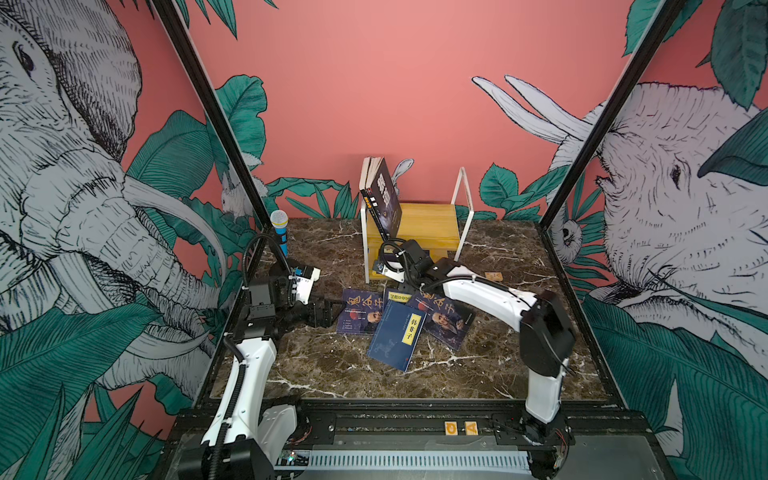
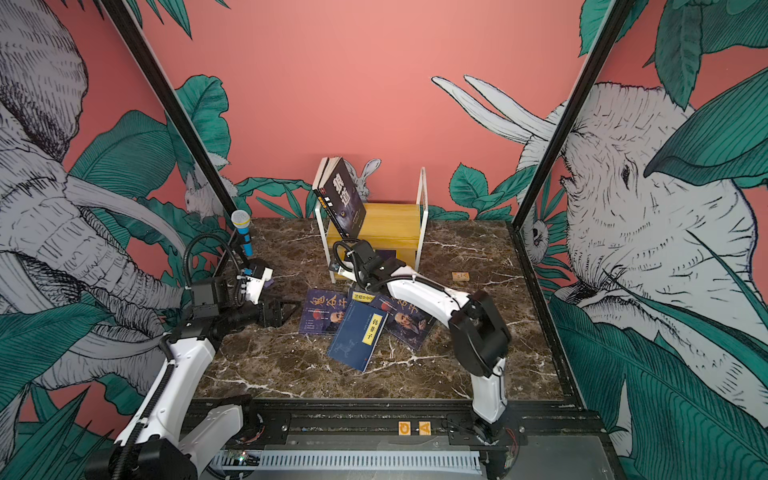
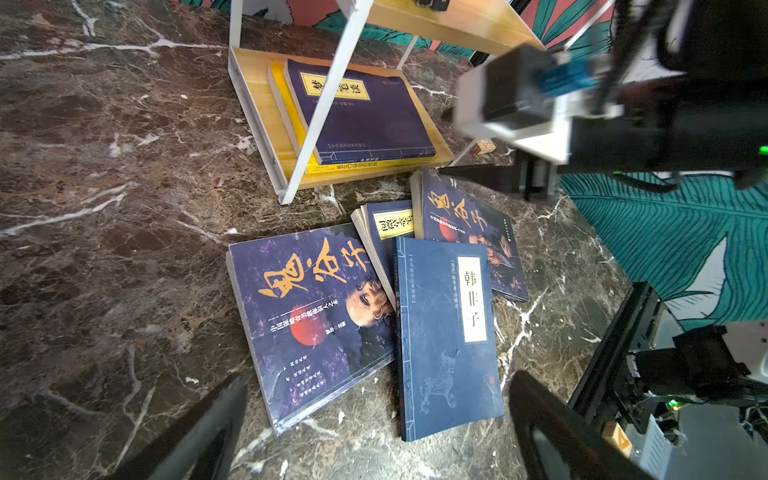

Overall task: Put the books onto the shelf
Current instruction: 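Open the right gripper and move it back to the blue book pile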

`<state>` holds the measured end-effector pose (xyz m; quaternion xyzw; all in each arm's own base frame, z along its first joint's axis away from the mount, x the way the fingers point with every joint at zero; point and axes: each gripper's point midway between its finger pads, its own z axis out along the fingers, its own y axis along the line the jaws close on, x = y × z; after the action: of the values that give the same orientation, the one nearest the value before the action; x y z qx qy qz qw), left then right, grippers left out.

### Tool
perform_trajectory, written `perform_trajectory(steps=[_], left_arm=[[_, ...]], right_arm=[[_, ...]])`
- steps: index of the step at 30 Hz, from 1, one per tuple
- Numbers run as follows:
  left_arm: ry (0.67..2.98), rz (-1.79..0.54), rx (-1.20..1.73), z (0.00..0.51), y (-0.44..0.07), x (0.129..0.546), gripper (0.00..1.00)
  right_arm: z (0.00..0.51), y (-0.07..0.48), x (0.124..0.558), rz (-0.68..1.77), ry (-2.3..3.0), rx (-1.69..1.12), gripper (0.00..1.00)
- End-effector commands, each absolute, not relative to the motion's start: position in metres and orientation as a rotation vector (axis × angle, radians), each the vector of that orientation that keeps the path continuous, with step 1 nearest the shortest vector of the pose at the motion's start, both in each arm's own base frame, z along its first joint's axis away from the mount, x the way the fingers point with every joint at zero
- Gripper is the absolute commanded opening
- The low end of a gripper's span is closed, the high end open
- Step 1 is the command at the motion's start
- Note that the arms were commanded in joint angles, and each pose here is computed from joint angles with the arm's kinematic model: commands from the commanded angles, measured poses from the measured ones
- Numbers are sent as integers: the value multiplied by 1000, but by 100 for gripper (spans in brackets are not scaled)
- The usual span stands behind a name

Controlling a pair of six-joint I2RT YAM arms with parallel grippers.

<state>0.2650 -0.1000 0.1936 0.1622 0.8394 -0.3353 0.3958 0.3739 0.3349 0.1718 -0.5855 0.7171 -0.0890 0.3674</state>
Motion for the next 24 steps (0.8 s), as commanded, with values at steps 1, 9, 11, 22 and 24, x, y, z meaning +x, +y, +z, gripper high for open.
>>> perform_trajectory(steps=[1, 9, 11, 22, 24], left_arm=[[2100, -929, 404, 197, -107, 263, 99], [2136, -1064, 396, 187, -129, 264, 95], [2149, -1087, 401, 181, -135, 263, 95], [2267, -1153, 451, 147, -161, 259, 94], [2293, -1155, 450, 141, -163, 259, 94]], right_arm=[[198, 323, 344, -136, 1867, -1345, 52], [218, 273, 289, 154, 2002, -841, 41], [212, 266, 278, 237, 2033, -749, 36], [153, 264, 243, 431, 2232, -559, 0], [147, 270, 238, 445, 2256, -583, 0]])
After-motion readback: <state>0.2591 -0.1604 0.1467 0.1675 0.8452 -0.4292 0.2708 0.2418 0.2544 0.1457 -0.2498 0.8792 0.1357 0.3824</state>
